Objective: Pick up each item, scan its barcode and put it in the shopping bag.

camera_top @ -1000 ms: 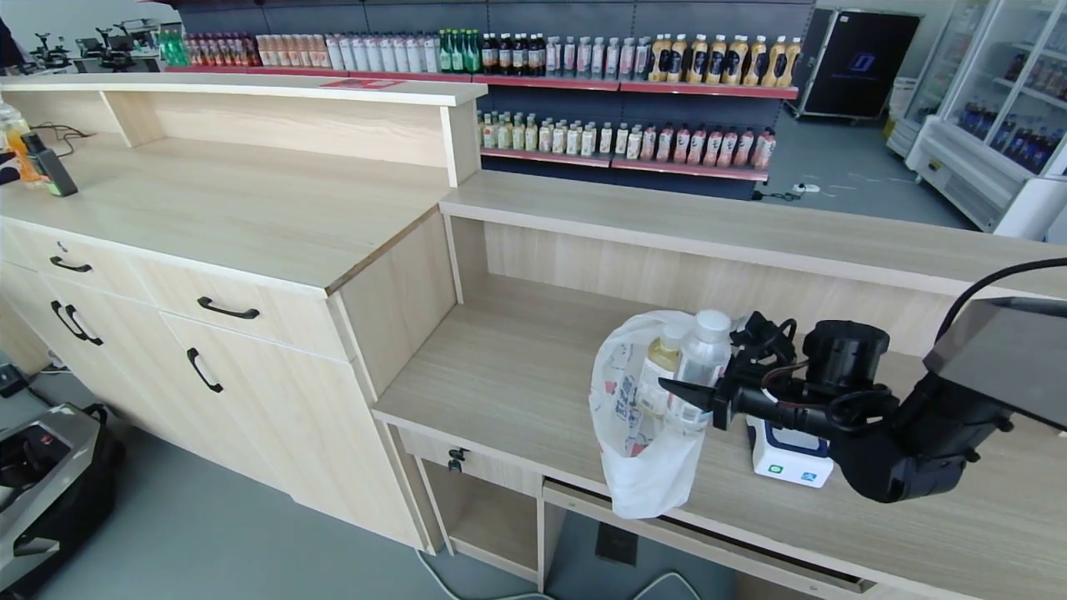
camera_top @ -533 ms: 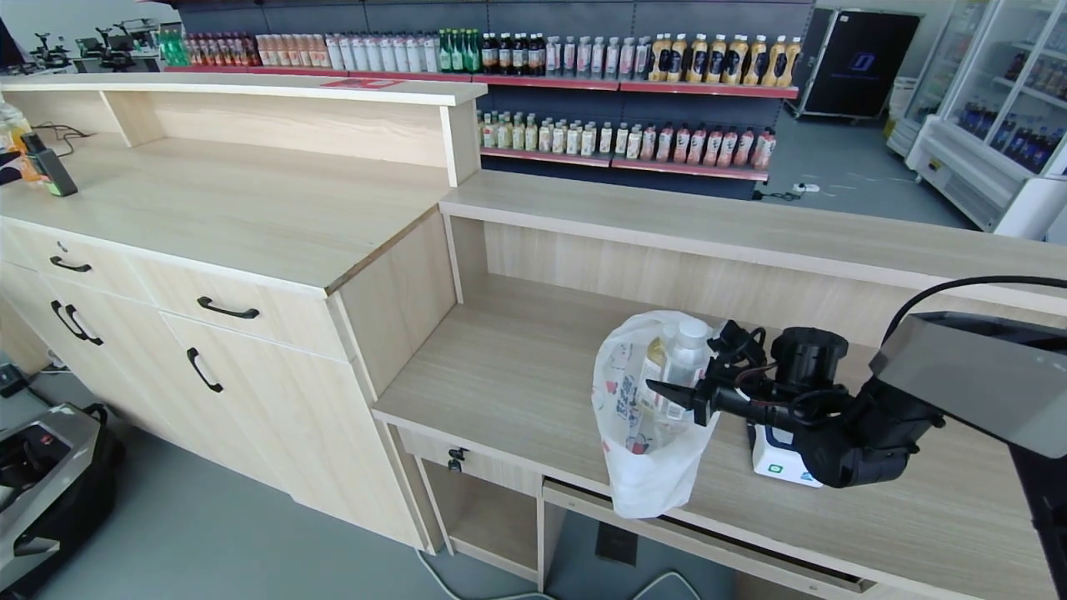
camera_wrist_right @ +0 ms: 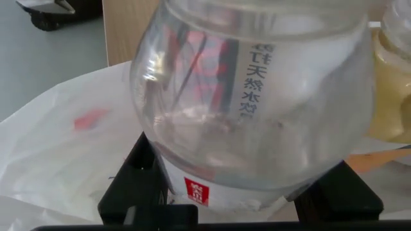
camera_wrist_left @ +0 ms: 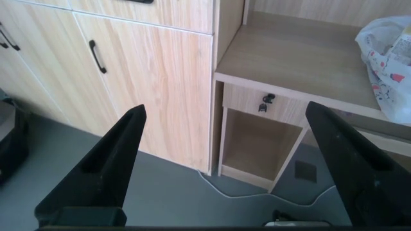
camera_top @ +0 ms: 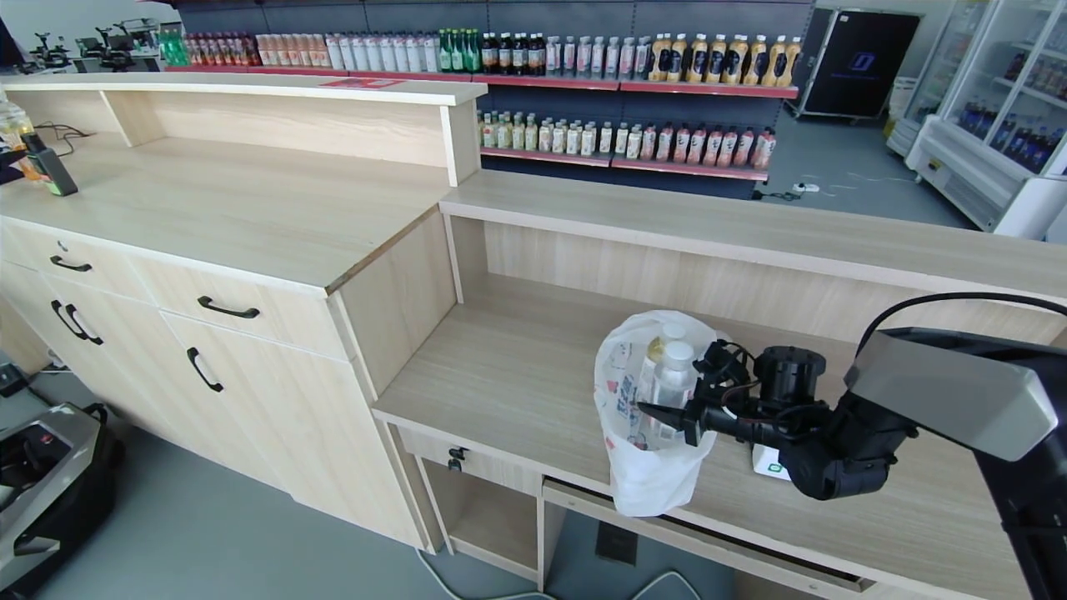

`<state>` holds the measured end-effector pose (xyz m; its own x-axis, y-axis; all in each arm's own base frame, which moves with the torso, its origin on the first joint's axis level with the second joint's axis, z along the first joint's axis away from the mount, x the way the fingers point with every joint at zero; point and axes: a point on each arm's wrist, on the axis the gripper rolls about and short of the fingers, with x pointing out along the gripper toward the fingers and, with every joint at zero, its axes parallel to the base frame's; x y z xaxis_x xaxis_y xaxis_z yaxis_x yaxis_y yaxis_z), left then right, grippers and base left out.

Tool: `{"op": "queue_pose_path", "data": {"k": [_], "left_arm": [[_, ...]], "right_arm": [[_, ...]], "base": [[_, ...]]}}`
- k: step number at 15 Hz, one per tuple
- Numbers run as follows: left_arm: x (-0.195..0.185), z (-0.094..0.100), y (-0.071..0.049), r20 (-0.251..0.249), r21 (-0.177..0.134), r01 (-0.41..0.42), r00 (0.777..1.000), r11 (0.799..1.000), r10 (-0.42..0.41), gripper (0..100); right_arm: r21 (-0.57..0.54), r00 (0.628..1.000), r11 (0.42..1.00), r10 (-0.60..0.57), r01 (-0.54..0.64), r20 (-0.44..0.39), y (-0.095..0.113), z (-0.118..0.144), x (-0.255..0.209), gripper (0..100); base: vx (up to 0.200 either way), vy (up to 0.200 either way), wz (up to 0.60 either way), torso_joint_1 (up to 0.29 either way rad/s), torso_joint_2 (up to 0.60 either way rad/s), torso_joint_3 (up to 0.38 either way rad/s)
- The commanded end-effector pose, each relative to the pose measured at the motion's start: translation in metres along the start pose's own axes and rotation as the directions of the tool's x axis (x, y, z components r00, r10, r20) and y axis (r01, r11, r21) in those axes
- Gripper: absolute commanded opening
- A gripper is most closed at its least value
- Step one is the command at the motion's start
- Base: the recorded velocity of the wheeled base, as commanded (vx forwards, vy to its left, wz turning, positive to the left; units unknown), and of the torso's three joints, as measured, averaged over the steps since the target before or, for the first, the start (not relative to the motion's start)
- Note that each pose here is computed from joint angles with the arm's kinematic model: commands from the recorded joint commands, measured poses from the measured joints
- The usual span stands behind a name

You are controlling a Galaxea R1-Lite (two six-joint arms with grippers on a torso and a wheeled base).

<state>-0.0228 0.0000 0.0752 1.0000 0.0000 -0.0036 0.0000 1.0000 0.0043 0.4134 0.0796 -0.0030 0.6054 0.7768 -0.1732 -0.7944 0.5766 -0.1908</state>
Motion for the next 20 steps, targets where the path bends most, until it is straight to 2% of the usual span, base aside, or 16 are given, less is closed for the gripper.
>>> {"op": "queue_pose_path", "data": {"k": [1,10,11,14,17,20], "left_arm": [[0.0,0.0,0.0,0.001,0.0,0.0,1.0,1.0,0.0,100],[0.0,0.0,0.0,0.001,0.0,0.0,1.0,1.0,0.0,100],[0.0,0.0,0.0,0.001,0.0,0.0,1.0,1.0,0.0,100],[0.0,0.0,0.0,0.001,0.0,0.0,1.0,1.0,0.0,100],[0.0,0.0,0.0,0.001,0.0,0.0,1.0,1.0,0.0,100],[0.0,0.0,0.0,0.001,0.0,0.0,1.0,1.0,0.0,100]], "right_arm": [[0.014,1.0,1.0,0.007,-0.007,-0.016,0.002,-0.011,0.002,0],[0.002,0.999,1.0,0.015,-0.015,-0.039,0.005,-0.02,0.002,0],[-0.004,0.999,1.0,0.016,-0.016,-0.041,0.005,-0.02,0.002,100],[-0.024,0.999,1.0,0.016,-0.017,-0.042,0.006,-0.017,0.0,100],[-0.036,1.0,0.999,0.005,-0.006,-0.029,0.0,0.022,-0.013,100],[-0.005,0.999,1.0,-0.003,0.003,-0.046,0.009,0.074,-0.048,100]], "base": [[0.0,0.0,0.0,0.0,0.0,0.0],[0.0,0.0,0.0,0.0,0.0,0.0],[0.0,0.0,0.0,0.0,0.0,0.0],[0.0,0.0,0.0,0.0,0.0,0.0],[0.0,0.0,0.0,0.0,0.0,0.0],[0.0,0.0,0.0,0.0,0.0,0.0]]}}
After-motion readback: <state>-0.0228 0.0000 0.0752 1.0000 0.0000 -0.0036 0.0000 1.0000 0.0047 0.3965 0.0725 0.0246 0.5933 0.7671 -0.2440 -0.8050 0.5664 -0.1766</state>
